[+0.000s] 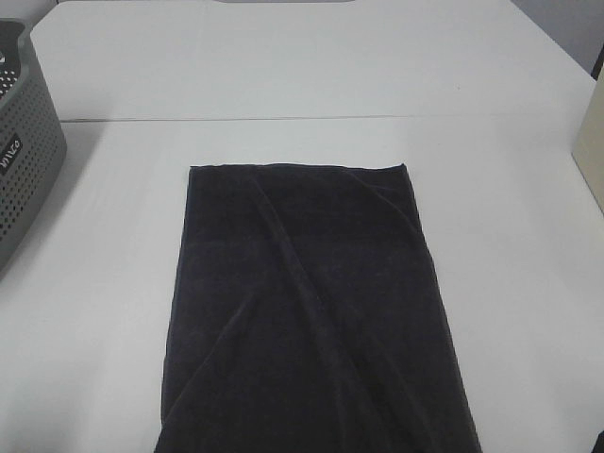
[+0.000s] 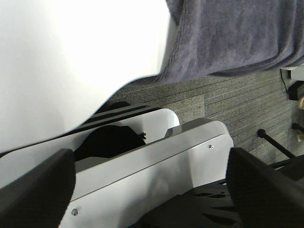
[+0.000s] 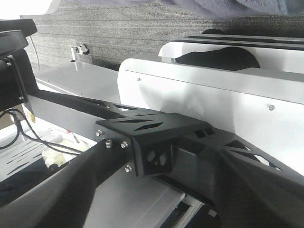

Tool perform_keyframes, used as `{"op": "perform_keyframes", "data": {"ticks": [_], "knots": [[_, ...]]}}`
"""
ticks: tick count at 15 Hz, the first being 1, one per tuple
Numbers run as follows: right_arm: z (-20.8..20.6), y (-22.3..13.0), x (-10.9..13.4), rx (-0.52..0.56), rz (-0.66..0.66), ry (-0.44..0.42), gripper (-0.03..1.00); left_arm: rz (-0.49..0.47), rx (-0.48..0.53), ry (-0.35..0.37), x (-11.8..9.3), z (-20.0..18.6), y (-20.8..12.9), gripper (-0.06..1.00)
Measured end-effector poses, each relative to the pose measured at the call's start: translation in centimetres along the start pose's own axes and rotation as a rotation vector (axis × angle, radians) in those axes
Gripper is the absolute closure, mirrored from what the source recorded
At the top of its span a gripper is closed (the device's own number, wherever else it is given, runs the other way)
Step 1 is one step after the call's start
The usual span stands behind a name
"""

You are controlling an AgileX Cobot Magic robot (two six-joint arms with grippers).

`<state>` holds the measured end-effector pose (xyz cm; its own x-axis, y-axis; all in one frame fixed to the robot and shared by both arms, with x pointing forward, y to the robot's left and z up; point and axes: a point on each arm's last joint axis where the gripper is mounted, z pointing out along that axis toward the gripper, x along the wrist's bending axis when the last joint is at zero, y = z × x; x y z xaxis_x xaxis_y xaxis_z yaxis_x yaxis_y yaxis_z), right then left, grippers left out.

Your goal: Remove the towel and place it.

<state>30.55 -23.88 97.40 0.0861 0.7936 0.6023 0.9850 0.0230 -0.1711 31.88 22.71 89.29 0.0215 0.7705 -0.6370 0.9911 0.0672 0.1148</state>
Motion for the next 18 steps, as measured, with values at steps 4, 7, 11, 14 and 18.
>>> {"op": "perform_keyframes", "data": {"ticks": [4,7,11,14,18], "knots": [[-3.5,1.8,2.5,-0.135,-0.117,-0.026,0.29,0.075,-0.155,-0.06,-3.2,-1.5,5.7,0.16],[-8.5,3.8,4.4,-0.283,-0.227,-0.229,0.29,0.16,-0.352,-0.05,-6.1,-3.8,10.9,0.21],[-12.9,8.9,6.1,-0.429,-0.273,-0.407,0.29,0.367,-0.676,0.072,-10.3,-7.9,19.9,0.22],[-15.1,13.3,7.7,-0.631,-0.346,-0.417,0.29,0.514,-0.916,0.287,-12.3,-11.0,26.0,0.24],[-16.1,17.5,8.2,-0.844,-0.385,-0.424,0.29,0.655,-1.084,0.935,-11.8,-15.0,32.4,0.24]]}}
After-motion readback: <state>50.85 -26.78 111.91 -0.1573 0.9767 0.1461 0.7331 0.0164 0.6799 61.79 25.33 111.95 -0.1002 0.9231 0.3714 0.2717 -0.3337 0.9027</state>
